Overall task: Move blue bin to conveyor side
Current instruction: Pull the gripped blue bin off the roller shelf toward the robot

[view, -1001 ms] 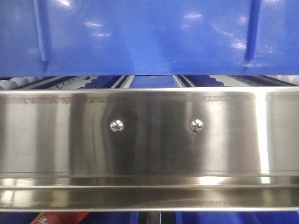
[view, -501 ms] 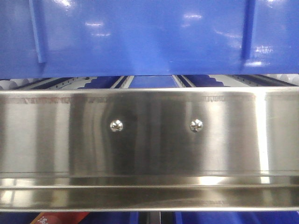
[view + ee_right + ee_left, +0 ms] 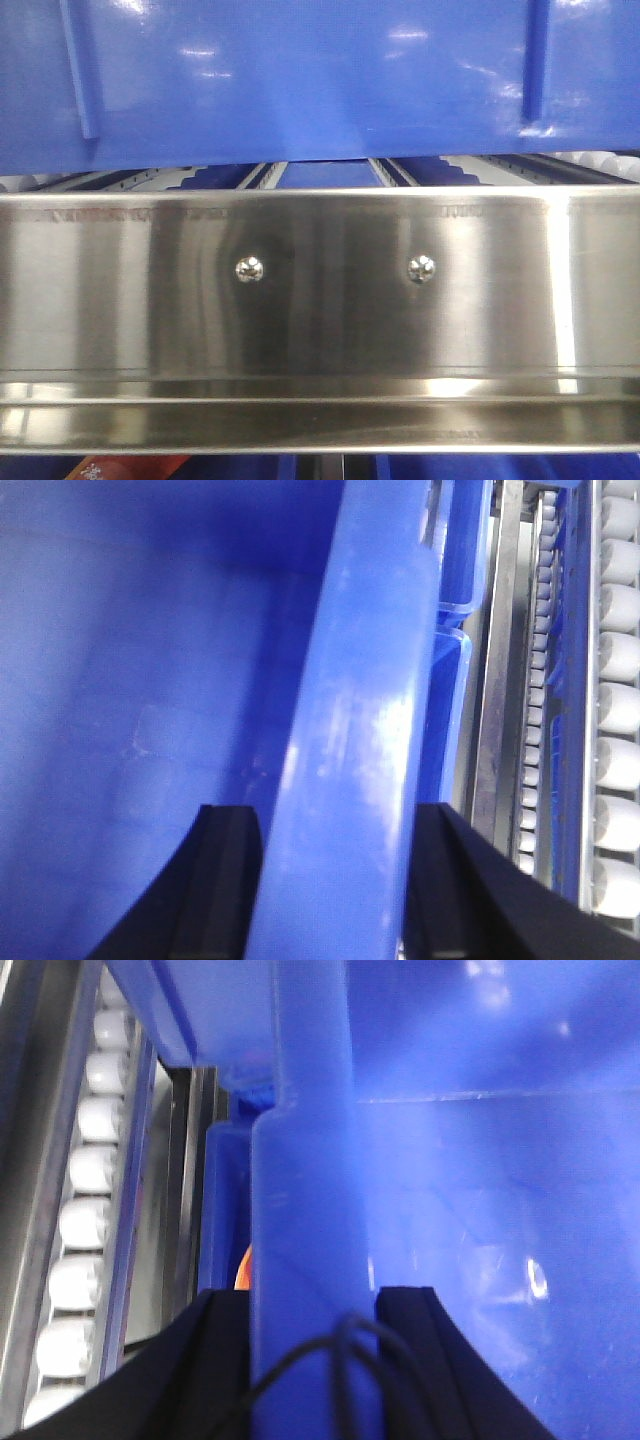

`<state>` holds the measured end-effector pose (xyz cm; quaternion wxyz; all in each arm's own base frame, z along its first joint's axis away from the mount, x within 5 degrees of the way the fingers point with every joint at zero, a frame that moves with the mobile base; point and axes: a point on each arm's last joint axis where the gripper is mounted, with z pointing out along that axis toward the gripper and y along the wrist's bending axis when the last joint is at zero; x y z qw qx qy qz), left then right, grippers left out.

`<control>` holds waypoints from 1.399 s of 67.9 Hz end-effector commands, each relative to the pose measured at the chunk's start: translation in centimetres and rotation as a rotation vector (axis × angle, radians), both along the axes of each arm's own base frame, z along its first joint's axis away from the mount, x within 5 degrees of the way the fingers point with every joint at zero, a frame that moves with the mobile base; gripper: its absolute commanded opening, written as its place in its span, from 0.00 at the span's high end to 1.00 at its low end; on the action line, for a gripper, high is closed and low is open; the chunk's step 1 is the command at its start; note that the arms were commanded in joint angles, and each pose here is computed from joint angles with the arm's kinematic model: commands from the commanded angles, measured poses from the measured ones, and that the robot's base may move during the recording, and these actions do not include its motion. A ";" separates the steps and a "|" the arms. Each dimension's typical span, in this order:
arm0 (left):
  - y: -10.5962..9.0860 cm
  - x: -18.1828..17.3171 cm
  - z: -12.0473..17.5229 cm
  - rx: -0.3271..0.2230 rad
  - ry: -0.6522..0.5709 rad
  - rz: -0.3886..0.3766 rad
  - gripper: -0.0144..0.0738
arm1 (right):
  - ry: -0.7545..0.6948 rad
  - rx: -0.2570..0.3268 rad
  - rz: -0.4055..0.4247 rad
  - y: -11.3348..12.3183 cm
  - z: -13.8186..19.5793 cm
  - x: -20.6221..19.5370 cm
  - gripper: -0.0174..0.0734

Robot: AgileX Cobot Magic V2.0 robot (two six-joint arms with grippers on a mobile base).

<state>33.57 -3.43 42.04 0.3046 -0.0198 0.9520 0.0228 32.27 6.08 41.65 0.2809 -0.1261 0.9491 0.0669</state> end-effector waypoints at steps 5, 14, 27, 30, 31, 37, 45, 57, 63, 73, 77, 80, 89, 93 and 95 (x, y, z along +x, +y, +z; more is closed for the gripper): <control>0.7 -3.1 4.1 0.006 -0.152 0.007 0.83 | -0.143 0.033 -0.026 -0.4 3.5 -2.3 0.89; 0.9 -5.2 5.8 -0.004 -0.210 0.008 0.83 | -0.195 0.042 -0.025 -0.7 5.1 -4.0 0.89; 1.4 -8.4 8.2 -0.018 -0.299 0.008 0.83 | -0.280 0.056 -0.025 -1.2 7.4 -7.1 0.89; 1.5 -9.1 8.7 -0.021 -0.317 0.008 0.83 | -0.298 0.060 -0.025 -1.3 7.9 -7.7 0.89; 1.5 -9.3 8.8 -0.021 -0.323 0.008 0.83 | -0.304 0.061 -0.025 -1.3 8.0 -7.9 0.89; 1.6 -10.5 9.5 -0.035 -0.352 0.004 0.83 | -0.338 0.066 -0.024 -1.5 8.9 -9.2 0.89; 1.2 -12.0 9.9 -0.074 -0.368 -0.022 0.83 | -0.369 0.071 -0.024 -1.7 9.5 -10.8 0.89; 1.2 -13.9 8.3 -0.059 -0.329 -0.039 0.83 | -0.355 0.070 -0.026 -2.0 8.7 -12.8 0.89; 1.3 -14.5 6.9 -0.049 -0.287 -0.038 0.83 | -0.315 0.064 -0.026 -2.1 7.3 -13.4 0.89; 1.5 -15.3 5.0 -0.041 -0.237 -0.038 0.83 | -0.249 0.052 -0.027 -2.3 4.9 -14.5 0.89; 1.5 -15.7 4.7 -0.040 -0.230 -0.038 0.83 | -0.237 0.051 -0.027 -2.4 4.3 -15.2 0.89; 1.5 -15.9 4.7 -0.040 -0.232 -0.038 0.83 | -0.237 0.050 -0.027 -2.5 4.0 -15.7 0.89; 1.6 -16.1 4.8 -0.042 -0.240 -0.038 0.83 | -0.260 0.054 -0.026 -2.7 4.3 -16.8 0.89; 1.6 -16.2 4.9 -0.042 -0.242 -0.038 0.83 | -0.268 0.056 -0.026 -2.7 4.4 -17.1 0.89; 1.6 -16.2 4.9 -0.042 -0.242 -0.038 0.83 | -0.268 0.056 -0.026 -2.7 4.4 -17.1 0.89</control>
